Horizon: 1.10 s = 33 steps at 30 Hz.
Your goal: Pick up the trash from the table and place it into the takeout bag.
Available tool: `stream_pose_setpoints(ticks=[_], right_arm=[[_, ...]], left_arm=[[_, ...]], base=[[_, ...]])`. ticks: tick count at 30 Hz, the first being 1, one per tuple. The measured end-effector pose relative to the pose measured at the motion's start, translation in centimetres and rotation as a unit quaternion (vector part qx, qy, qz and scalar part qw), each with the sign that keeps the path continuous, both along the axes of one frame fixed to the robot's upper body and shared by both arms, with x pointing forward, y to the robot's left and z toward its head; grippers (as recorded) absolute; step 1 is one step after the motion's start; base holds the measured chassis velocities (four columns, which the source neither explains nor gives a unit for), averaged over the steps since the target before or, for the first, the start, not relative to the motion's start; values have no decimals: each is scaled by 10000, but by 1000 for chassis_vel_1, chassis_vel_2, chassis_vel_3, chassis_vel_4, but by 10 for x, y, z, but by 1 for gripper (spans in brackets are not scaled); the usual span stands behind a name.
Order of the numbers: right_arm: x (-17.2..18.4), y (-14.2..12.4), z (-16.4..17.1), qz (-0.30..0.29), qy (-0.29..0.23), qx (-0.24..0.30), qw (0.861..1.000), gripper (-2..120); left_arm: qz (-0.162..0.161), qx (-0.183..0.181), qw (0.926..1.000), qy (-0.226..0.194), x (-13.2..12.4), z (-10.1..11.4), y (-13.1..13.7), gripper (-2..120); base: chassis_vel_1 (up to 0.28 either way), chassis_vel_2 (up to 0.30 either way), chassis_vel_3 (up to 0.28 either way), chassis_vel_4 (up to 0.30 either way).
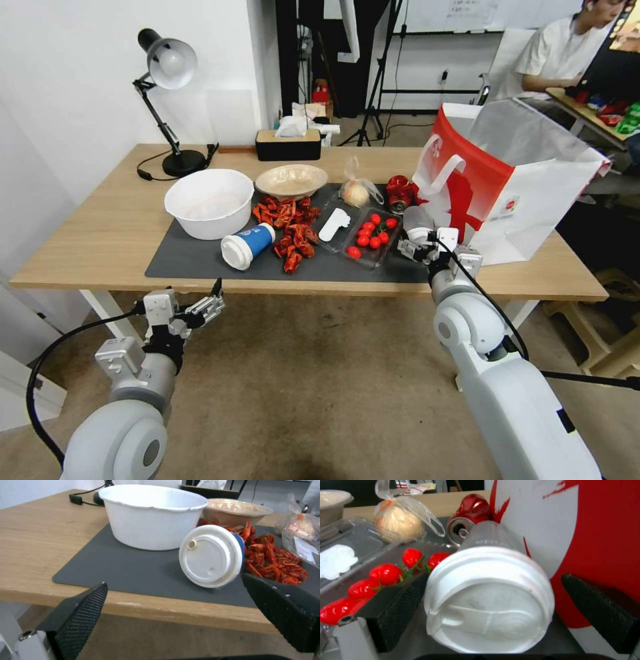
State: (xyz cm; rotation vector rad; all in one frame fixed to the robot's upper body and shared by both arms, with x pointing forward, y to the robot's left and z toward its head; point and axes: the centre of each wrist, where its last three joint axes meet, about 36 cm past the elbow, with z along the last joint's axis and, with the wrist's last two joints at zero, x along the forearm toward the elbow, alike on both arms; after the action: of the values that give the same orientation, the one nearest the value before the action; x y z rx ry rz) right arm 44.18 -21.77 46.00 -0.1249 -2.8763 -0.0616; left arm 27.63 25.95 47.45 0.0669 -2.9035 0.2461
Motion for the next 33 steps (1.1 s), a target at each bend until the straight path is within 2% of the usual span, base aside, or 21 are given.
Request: stream_pose_setpoints(ticks=[17, 19, 24, 33], right_arm=[[2, -2, -8, -48, 164, 131, 9998, 100], [2, -2, -8, -50, 173, 153, 9997, 90], [0, -2, -9, -28, 136, 225, 9997, 78], [-6, 0, -10, -9, 104, 283, 9995, 78]], left_arm=[[8, -13, 10000, -56, 1, -4, 0, 100], [5, -10, 10000, -66, 2, -4, 0, 100], [2, -13, 10000, -70, 1, -3, 0, 100], [11, -16, 9999, -139, 0, 0, -1, 100]], base=[[0, 0, 0, 0], [0, 0, 0, 0], [0, 0, 0, 0], [0, 0, 0, 0]])
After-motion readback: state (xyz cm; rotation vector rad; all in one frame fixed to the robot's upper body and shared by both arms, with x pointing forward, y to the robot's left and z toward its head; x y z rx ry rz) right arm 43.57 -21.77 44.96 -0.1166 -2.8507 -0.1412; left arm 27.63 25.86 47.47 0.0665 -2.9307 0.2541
